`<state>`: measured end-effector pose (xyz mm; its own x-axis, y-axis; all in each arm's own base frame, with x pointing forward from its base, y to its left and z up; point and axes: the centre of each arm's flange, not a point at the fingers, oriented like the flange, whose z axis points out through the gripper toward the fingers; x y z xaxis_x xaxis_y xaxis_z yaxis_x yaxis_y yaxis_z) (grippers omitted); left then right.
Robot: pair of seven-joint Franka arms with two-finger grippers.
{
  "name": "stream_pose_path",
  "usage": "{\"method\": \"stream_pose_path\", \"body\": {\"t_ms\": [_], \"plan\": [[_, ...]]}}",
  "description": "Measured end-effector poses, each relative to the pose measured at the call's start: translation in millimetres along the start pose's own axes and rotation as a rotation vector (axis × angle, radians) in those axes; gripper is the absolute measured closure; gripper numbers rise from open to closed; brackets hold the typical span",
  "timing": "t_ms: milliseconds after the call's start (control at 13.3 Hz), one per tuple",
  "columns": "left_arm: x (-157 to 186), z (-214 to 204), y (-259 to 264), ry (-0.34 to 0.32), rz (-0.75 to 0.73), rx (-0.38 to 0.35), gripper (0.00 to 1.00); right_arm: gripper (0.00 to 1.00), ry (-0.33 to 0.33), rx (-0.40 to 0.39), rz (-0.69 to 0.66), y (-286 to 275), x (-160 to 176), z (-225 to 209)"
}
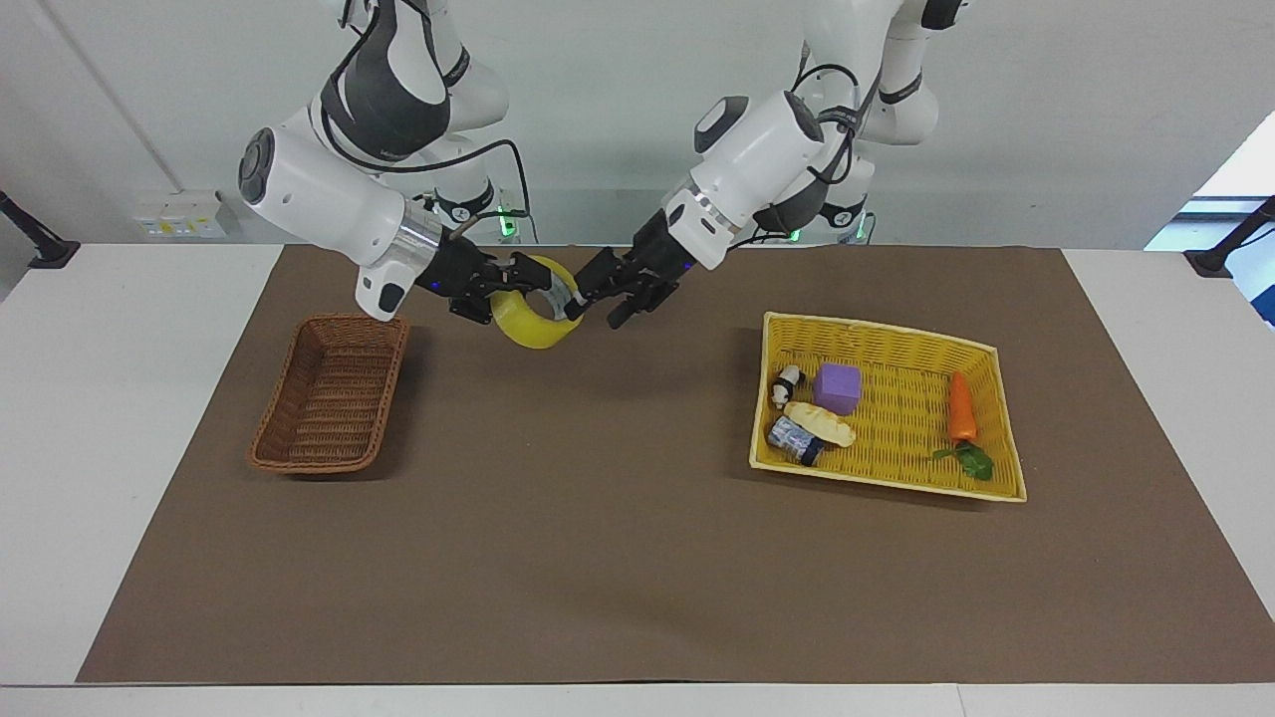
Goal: Move tape to another basket
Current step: 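Take the tape with the right gripper while the left gripper releases it, then lower the tape into the brown basket while the left gripper withdraws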
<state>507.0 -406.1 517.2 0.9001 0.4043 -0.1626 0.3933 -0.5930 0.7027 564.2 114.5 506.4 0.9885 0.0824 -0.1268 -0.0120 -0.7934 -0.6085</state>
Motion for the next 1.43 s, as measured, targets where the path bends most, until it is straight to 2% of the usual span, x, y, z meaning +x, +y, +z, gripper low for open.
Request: {"method": "stream_pose_path", "body": {"t_ms": [150, 451, 752, 903, 1128, 1279, 1429], "plan": [[28.9, -17.4, -13.5, -0.003, 0.005, 0.057, 0.0, 1.0, 0.014, -0.037, 0.004, 12.6, 1.5, -7.4], [95.7, -54.3, -53.1, 0.051, 0.072, 0.215, 0.0, 1.0, 0.074, -0.208, -0.008, 91.1, 4.1, -50.8], [173.4, -116.5, -119.1, 0.024, 0.183, 0.367, 0.0, 1.0, 0.088, -0.224, -0.087, 206.0, -11.2, -66.9], [198.3, -147.7, -144.0, 0.027, 0.255, 0.474, 0.0, 1.0, 0.085, -0.223, -0.105, 253.8, -22.0, -59.3], [208.3, -180.2, -151.0, 0.033, 0.367, 0.667, 0.0, 1.0, 0.069, -0.22, -0.119, 295.3, -30.4, -44.2], [201.8, -206.1, -139.5, -0.03, 0.436, 0.754, 0.0, 1.0, 0.064, -0.216, -0.121, 308.9, -33.8, -42.2], [194.5, -245.5, -123.6, -0.083, 0.475, 0.795, 0.0, 1.0, 0.063, -0.215, -0.122, 315.3, -36.0, -41.2]]}}
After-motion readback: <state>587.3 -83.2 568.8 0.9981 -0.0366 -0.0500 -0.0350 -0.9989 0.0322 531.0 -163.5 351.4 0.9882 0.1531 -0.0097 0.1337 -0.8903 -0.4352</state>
